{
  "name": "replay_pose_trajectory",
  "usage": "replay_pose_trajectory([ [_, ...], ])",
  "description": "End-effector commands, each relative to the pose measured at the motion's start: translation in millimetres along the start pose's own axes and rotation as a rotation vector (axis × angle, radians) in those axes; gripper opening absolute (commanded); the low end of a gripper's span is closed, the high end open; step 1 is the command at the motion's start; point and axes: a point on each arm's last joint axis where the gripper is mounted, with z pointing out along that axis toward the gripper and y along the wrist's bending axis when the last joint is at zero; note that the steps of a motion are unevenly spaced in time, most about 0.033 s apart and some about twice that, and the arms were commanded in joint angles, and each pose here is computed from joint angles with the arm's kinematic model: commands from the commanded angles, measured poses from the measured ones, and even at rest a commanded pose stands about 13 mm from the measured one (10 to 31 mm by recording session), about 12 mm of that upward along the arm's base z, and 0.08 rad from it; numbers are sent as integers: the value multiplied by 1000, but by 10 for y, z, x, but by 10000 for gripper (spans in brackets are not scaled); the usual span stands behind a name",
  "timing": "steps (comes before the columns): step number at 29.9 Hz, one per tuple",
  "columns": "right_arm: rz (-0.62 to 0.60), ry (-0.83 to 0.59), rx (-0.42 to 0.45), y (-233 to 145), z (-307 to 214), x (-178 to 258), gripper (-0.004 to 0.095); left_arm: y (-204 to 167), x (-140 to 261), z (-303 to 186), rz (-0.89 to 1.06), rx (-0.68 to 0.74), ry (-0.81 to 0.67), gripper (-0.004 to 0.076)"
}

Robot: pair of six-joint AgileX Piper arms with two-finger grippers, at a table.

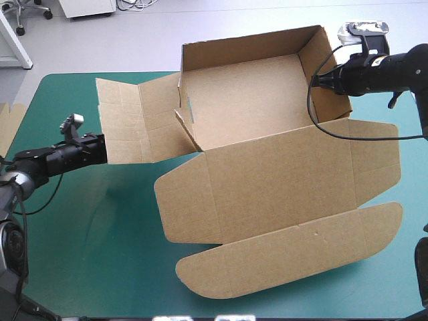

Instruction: Fold the box

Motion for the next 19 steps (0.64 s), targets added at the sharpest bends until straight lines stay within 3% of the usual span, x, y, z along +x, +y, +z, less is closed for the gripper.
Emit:
replay_pose_trajectory([
  [1,14,-124,-26,100,-245,-117,-13,-435,-2,136,3,194,-42,230],
  [10,7,-121,3,75,-244,-115,-13,-993,76,81,22,656,48,230],
  [19,7,-121,14,65,-244,-114,-13,-1445,-13,78,75,750,91,230],
])
